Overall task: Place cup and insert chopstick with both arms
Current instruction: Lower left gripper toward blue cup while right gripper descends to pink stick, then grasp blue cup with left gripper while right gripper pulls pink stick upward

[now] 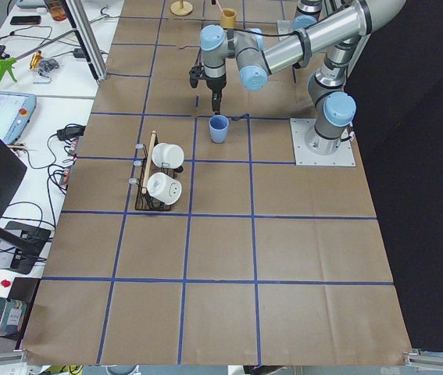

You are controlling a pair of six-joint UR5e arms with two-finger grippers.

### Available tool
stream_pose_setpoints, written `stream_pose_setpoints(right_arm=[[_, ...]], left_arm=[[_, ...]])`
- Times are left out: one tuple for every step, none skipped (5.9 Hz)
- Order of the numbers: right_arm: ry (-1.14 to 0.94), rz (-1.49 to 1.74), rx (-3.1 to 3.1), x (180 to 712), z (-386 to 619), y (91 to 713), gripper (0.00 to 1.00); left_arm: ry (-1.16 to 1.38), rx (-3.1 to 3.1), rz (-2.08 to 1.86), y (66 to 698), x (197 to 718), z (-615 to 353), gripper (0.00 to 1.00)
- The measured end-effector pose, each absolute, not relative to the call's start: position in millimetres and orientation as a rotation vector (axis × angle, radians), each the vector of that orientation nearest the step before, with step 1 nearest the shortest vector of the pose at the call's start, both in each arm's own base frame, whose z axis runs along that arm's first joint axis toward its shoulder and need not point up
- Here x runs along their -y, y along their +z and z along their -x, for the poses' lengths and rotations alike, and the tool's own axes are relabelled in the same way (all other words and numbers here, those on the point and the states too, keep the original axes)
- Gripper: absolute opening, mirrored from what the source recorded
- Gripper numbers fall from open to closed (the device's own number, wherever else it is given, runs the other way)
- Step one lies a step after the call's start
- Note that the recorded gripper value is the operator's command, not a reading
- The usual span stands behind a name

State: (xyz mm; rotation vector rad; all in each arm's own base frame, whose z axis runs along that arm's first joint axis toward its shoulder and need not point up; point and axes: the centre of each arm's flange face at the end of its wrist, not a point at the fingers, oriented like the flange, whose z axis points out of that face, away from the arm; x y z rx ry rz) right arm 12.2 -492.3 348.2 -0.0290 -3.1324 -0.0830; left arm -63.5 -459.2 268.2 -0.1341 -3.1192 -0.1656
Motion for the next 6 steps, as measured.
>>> stream_pose_setpoints(right_arm=[[-0.11, 0.029, 3.134, 490, -13, 347, 0.18], [-0.141, 0.029, 3.136, 487, -13, 346, 0.09], [-0.163, 0.028, 3.138, 485, -14, 347, 0.08], [-0.161, 0.027, 3.138, 486, -13, 353, 0.08], [-0.151, 0.025, 3.136, 490, -13, 370, 0.08], [-0.148, 0.022, 3.139, 498, -13, 401, 0.08]], left_arm=[[-0.19, 3.116, 0.133, 258, 458, 63, 0.38], [-0.215, 3.111, 0.131, 249, 459, 63, 0.22], [-0.226, 3.109, 0.129, 245, 461, 62, 0.13], [-0.221, 3.111, 0.126, 245, 463, 62, 0.12], [-0.203, 3.12, 0.104, 252, 467, 64, 0.12], [-0.167, 3.134, 0.037, 264, 476, 75, 0.12]])
